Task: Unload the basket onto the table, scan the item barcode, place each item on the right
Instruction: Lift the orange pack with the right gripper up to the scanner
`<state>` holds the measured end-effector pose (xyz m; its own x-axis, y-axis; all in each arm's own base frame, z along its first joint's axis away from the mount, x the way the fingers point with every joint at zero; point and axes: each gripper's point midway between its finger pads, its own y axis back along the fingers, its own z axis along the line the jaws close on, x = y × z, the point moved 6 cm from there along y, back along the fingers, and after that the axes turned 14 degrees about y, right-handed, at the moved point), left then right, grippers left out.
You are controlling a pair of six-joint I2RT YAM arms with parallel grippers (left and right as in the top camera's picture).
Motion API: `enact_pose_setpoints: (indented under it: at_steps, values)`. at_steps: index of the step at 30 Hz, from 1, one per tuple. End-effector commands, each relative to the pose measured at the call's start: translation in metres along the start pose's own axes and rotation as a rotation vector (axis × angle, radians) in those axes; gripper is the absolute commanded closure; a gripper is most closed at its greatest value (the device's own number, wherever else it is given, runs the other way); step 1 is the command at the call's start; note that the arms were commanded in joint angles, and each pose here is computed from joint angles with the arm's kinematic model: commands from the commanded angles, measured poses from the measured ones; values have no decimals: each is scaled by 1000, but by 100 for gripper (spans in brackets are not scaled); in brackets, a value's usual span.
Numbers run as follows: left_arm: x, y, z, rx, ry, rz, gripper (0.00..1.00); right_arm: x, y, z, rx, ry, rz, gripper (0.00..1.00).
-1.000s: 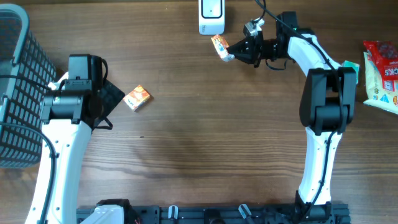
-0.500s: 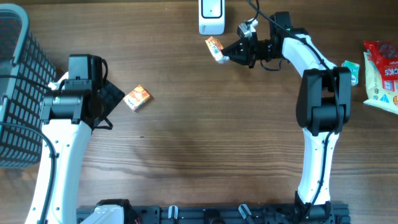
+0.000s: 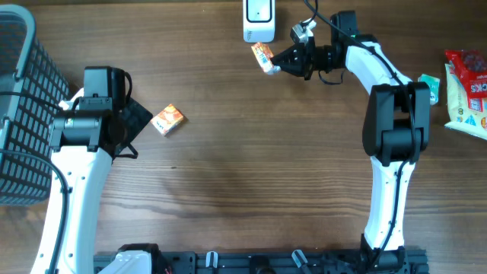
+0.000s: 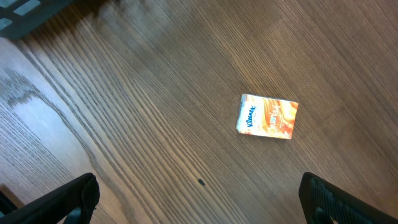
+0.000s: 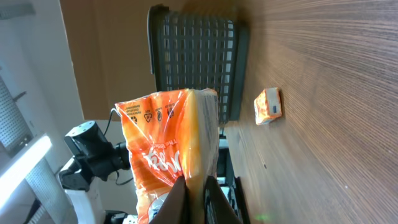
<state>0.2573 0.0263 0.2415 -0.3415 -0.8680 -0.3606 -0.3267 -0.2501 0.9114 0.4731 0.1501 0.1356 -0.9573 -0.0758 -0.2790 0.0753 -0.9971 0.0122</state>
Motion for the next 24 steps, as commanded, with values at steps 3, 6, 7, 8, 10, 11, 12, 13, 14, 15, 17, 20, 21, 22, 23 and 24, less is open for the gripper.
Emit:
enact_pose_setpoints:
  at_steps: [3, 6, 7, 8, 10, 11, 12, 13, 14, 15, 17, 20, 21, 22, 23, 24]
  values:
    - [0, -2, 1, -6, 17, 5, 0, -11, 11, -38, 350, -187, -91, 96]
    - [0, -2, 1, -6, 17, 5, 0, -26, 18, -29, 433, -104, -143, 96]
    - [0, -2, 1, -6, 17, 5, 0, -31, 20, -22, 464, -71, -160, 96]
    - [0, -2, 1, -6, 17, 5, 0, -36, 23, -14, 523, -43, -185, 96]
    - [0, -2, 1, -6, 17, 5, 0, -46, 37, 5, 724, 21, -260, 95]
    - [0, -2, 1, -6, 17, 5, 0, -51, 47, 18, 870, 65, -306, 96]
    - [0, -2, 1, -6, 17, 5, 0, -54, 55, 30, 1003, 112, -345, 96]
    - [0, -2, 1, -6, 17, 5, 0, -58, 61, 45, 1130, 171, -383, 95]
    - [0, -2, 1, -6, 17, 5, 0, -62, 66, 60, 1255, 242, -417, 96]
    - [0, -2, 1, -6, 17, 5, 0, -67, 67, 78, 1362, 322, -456, 96]
    - [0, -2, 1, -6, 17, 5, 0, -79, 56, 106, 1523, 513, -495, 96]
    - [0, -2, 1, -6, 17, 5, 0, -91, 17, 130, 1620, 814, -446, 96]
    - [0, -2, 1, -6, 17, 5, 0, -93, 1, 132, 1639, 906, -410, 96]
    - [0, -2, 1, -6, 17, 5, 0, -95, -16, 135, 1657, 993, -382, 95]
    - [0, -2, 1, -6, 17, 5, 0, -97, -30, 134, 1680, 1070, -354, 96]
    - [0, -2, 1, -6, 17, 5, 0, -99, -43, 133, 1705, 1138, -334, 96]
